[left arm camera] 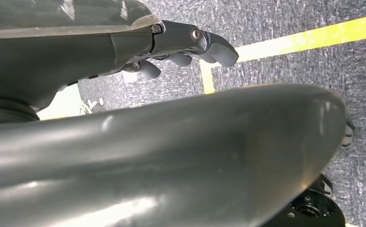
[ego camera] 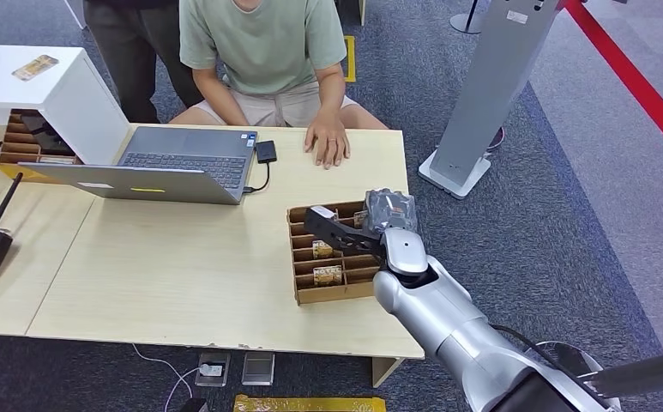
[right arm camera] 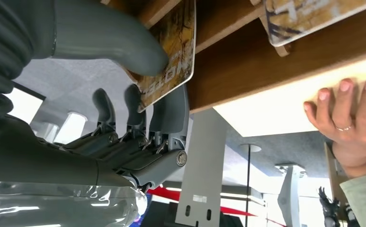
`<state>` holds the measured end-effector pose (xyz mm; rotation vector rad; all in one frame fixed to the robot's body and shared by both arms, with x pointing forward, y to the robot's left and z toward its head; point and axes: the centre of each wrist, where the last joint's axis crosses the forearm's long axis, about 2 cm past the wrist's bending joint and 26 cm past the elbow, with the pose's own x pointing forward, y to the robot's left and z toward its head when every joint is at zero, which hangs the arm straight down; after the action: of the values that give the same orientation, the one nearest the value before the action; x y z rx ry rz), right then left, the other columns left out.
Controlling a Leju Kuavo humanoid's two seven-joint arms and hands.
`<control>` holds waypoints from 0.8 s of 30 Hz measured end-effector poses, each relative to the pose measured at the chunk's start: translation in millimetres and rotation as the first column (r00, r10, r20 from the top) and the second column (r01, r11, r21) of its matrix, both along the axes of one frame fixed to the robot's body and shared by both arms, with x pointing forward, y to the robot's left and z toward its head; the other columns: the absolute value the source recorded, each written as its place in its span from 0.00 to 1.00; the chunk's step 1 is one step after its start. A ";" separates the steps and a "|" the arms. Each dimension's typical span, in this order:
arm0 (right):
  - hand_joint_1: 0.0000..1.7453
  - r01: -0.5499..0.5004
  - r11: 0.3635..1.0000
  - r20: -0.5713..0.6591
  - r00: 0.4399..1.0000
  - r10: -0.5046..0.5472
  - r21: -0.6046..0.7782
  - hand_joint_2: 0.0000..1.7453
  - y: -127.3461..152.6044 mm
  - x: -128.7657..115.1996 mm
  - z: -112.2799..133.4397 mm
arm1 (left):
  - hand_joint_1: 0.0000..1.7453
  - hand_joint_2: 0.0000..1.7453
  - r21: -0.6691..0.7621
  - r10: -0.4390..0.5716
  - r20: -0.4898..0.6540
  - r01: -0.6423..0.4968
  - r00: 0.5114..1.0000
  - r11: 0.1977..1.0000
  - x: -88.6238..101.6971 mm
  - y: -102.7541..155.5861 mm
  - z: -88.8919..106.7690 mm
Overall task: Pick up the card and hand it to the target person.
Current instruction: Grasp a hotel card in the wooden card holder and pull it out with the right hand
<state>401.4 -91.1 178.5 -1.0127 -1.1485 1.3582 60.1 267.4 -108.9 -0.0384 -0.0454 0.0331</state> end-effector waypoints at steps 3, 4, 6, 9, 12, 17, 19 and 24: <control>0.98 -0.011 1.000 0.008 1.000 0.010 0.012 1.00 0.2 0.2 0.2 | 0.00 0.00 0.003 0.001 -0.003 -0.001 1.000 1.000 0.1 0.2 0.0; 1.00 -0.014 1.000 0.011 1.000 0.014 0.015 1.00 0.4 0.4 0.4 | 0.00 0.00 0.004 0.001 -0.004 -0.001 1.000 1.000 0.1 0.2 0.0; 1.00 -0.019 1.000 0.015 1.000 0.019 0.020 1.00 0.8 0.5 0.6 | 0.00 0.00 0.005 0.002 -0.006 -0.002 1.000 1.000 0.0 0.4 0.0; 0.97 -0.022 1.000 0.017 1.000 0.021 0.021 1.00 1.1 0.4 0.4 | 0.00 0.00 0.007 0.002 -0.006 -0.002 1.000 1.000 0.0 0.4 0.0; 0.94 -0.022 1.000 0.017 1.000 0.021 0.022 1.00 1.1 0.4 0.4 | 0.00 0.00 0.008 0.003 -0.006 -0.003 1.000 1.000 0.0 0.4 0.0; 0.94 -0.019 1.000 0.018 1.000 0.018 0.025 1.00 0.7 0.4 -0.1 | 0.00 0.00 0.009 -0.007 -0.002 0.007 1.000 1.000 0.1 0.4 0.0; 0.94 -0.019 1.000 0.020 1.000 0.018 0.024 1.00 0.4 0.5 -0.4 | 0.00 0.00 0.010 -0.009 0.001 0.009 1.000 1.000 0.0 0.4 0.0; 0.94 -0.033 0.999 0.031 0.999 0.033 0.029 1.00 -0.7 0.7 -0.3 | 0.00 0.00 0.009 0.002 -0.001 -0.002 1.000 1.000 -0.1 0.4 0.0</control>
<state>402.1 -91.8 178.2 -1.0006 -1.2093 1.3524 60.0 267.7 -108.9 -0.0295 -0.0450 0.0351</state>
